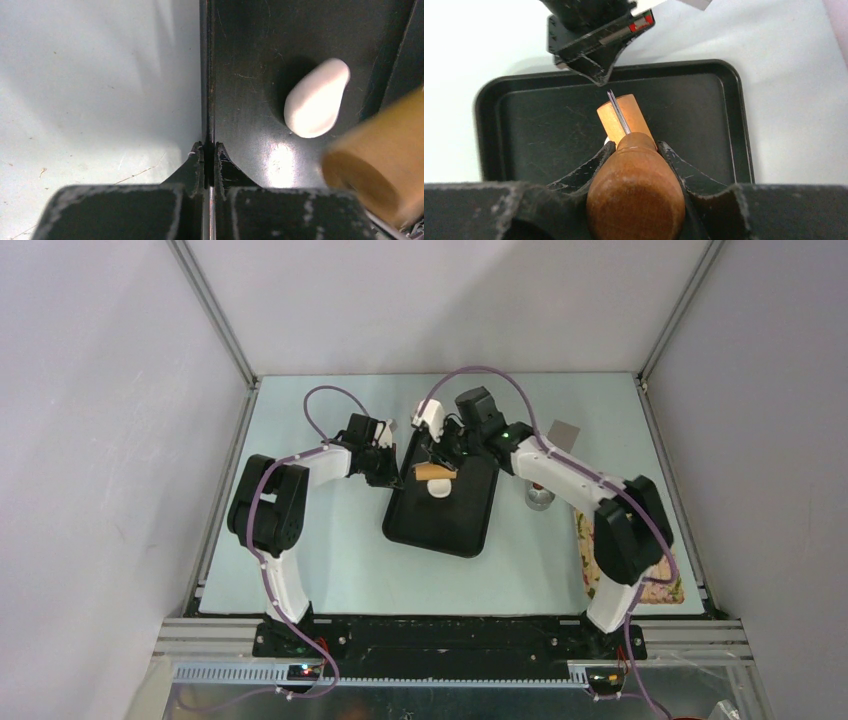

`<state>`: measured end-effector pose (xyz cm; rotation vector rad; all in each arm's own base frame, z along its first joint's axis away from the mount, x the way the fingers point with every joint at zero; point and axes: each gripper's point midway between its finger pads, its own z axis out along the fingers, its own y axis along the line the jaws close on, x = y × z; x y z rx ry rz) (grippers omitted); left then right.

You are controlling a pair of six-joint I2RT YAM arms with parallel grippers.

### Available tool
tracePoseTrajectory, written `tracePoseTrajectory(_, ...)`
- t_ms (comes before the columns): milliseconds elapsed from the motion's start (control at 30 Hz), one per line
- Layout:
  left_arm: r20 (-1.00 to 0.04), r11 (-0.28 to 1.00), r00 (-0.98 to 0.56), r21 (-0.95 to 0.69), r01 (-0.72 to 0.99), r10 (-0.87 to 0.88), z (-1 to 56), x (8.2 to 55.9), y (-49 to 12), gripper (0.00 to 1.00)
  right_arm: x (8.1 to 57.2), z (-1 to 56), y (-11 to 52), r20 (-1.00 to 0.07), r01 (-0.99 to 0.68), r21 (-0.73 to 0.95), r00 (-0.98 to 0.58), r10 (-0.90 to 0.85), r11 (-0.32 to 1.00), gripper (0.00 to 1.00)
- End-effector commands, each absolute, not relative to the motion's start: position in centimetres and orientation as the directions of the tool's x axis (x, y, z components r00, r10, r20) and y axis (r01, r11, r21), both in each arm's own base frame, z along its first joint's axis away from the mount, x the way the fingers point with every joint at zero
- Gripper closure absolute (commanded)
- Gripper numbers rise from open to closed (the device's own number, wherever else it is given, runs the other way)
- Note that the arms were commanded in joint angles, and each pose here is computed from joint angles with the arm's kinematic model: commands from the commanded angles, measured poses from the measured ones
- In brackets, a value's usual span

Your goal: Roll out the dumpling wrappers from the dough

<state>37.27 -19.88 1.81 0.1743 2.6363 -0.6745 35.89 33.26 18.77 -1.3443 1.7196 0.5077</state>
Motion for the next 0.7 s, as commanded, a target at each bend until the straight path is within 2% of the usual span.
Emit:
tracePoseTrajectory(0, -0.257, 0.89, -0.963, -0.419, 0.183, 0.077, -1.7, 33.0, -19.0, 1.0, 39.1, 17.8, 34.1, -0.798, -0.902, -0.266, 0.007, -0.603, 0.341, 1.0)
tracePoseTrajectory(333, -0.258, 0.89, -0.963, -0.418, 0.183, 0.077, -1.6, 32.9, -19.0, 1.0, 37.1, 11.3, 32.7, -0.73, -0.929, -0.24, -0.018, -0.683, 0.281, 1.0)
tracePoseTrajectory(667, -0.259, 0.893, -0.963, -0.413, 0.178, 0.072, -1.6, 33.0, -18.8, 1.0, 36.8, 6.9, 30.5, -0.652, -0.915, -0.257, -0.074, -0.754, 0.311, 1.0)
